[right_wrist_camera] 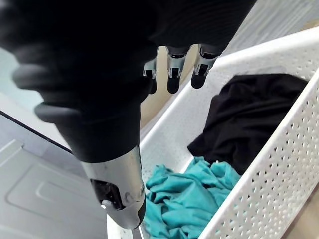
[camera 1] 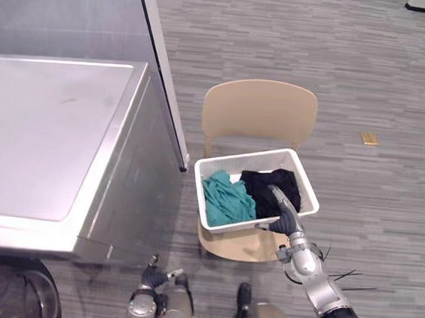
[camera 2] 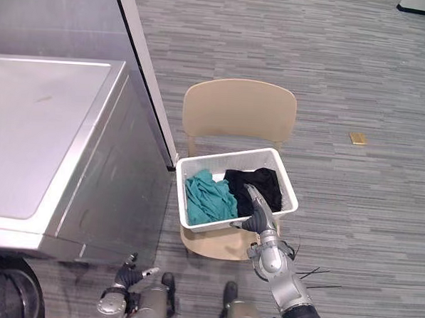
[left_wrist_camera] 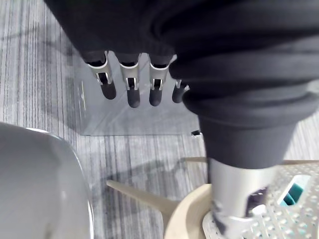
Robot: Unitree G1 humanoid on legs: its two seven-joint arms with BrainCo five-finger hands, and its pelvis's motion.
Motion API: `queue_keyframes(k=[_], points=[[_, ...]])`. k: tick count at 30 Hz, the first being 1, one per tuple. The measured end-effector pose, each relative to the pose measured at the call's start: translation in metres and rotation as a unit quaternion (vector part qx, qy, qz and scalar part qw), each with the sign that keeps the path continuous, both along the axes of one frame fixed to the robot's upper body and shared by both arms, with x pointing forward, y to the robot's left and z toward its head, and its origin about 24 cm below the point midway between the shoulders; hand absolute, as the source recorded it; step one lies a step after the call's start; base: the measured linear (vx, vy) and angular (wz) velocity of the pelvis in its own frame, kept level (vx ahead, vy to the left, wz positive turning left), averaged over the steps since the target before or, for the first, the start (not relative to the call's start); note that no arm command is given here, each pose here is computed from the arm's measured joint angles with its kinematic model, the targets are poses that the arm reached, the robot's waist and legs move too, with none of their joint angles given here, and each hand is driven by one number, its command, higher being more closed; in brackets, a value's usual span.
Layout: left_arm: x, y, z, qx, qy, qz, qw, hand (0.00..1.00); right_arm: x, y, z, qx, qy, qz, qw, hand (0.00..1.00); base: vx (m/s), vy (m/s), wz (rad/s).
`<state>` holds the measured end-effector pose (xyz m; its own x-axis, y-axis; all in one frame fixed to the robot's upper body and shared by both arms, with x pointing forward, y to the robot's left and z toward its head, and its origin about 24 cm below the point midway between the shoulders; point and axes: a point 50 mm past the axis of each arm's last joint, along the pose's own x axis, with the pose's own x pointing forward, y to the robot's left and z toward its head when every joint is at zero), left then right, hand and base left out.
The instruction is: Pick up the laundry basket with both hands and put the clothes into the washing machine.
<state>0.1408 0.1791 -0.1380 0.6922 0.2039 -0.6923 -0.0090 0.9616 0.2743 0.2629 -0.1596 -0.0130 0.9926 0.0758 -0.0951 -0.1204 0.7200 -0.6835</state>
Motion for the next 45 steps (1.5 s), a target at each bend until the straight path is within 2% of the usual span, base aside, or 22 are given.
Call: queue_keyframes(k=[4, 6, 9, 15, 20, 21, 26, 32, 37, 42, 45], points=[[0.021, 0.008, 0.009, 0.013, -0.026, -0.005, 1.000, 0.00, 0.048, 0.009, 0.026, -0.032, -0.032, 0.014, 0.999, 0.00, -0.05, 0.099, -0.05], [0.043, 0.012, 0.020, 0.019, -0.058, -0.005, 0.998, 0.00, 0.083, 0.005, 0.060, -0.061, -0.068, 0.002, 0.996, 0.00, -0.13, 0.056, -0.02], [0.056, 0.015, 0.027, 0.019, -0.077, 0.006, 0.997, 0.00, 0.110, -0.009, 0.092, -0.100, -0.088, -0.022, 0.991, 0.00, -0.09, 0.029, 0.05], [0.065, 0.009, 0.032, -0.001, -0.098, 0.027, 0.995, 0.00, 0.130, -0.032, 0.118, -0.131, -0.090, -0.072, 0.985, 0.00, 0.02, 0.014, 0.15], [0.084, -0.008, 0.042, -0.031, -0.133, 0.039, 0.990, 0.00, 0.137, -0.032, 0.135, -0.150, -0.103, -0.071, 0.981, 0.00, 0.00, -0.006, 0.26], [0.088, -0.012, 0.045, -0.036, -0.140, 0.039, 0.989, 0.00, 0.139, -0.028, 0.138, -0.162, -0.107, -0.062, 0.979, 1.00, -0.02, -0.023, 0.22], [0.096, -0.029, 0.050, -0.060, -0.153, 0.032, 0.986, 0.00, 0.144, -0.015, 0.153, -0.197, -0.132, -0.031, 0.971, 1.00, -0.03, -0.048, 0.20], [0.101, -0.038, 0.055, -0.070, -0.164, 0.030, 0.984, 0.00, 0.143, -0.003, 0.151, -0.175, -0.133, -0.021, 0.975, 1.00, 0.00, -0.059, 0.05], [0.101, -0.042, 0.054, -0.073, -0.158, 0.026, 0.984, 0.00, 0.136, -0.011, 0.157, -0.074, -0.163, -0.058, 0.982, 1.00, -0.01, -0.016, -0.05], [0.097, -0.025, 0.050, -0.050, -0.145, 0.028, 0.988, 0.00, 0.118, -0.010, 0.181, 0.054, -0.249, -0.070, 0.965, 1.00, -0.03, -0.004, -0.09], [0.082, -0.014, 0.040, -0.037, -0.118, 0.035, 0.992, 0.00, 0.091, 0.002, 0.164, 0.150, -0.260, -0.059, 0.952, 1.00, 0.05, -0.001, -0.14]])
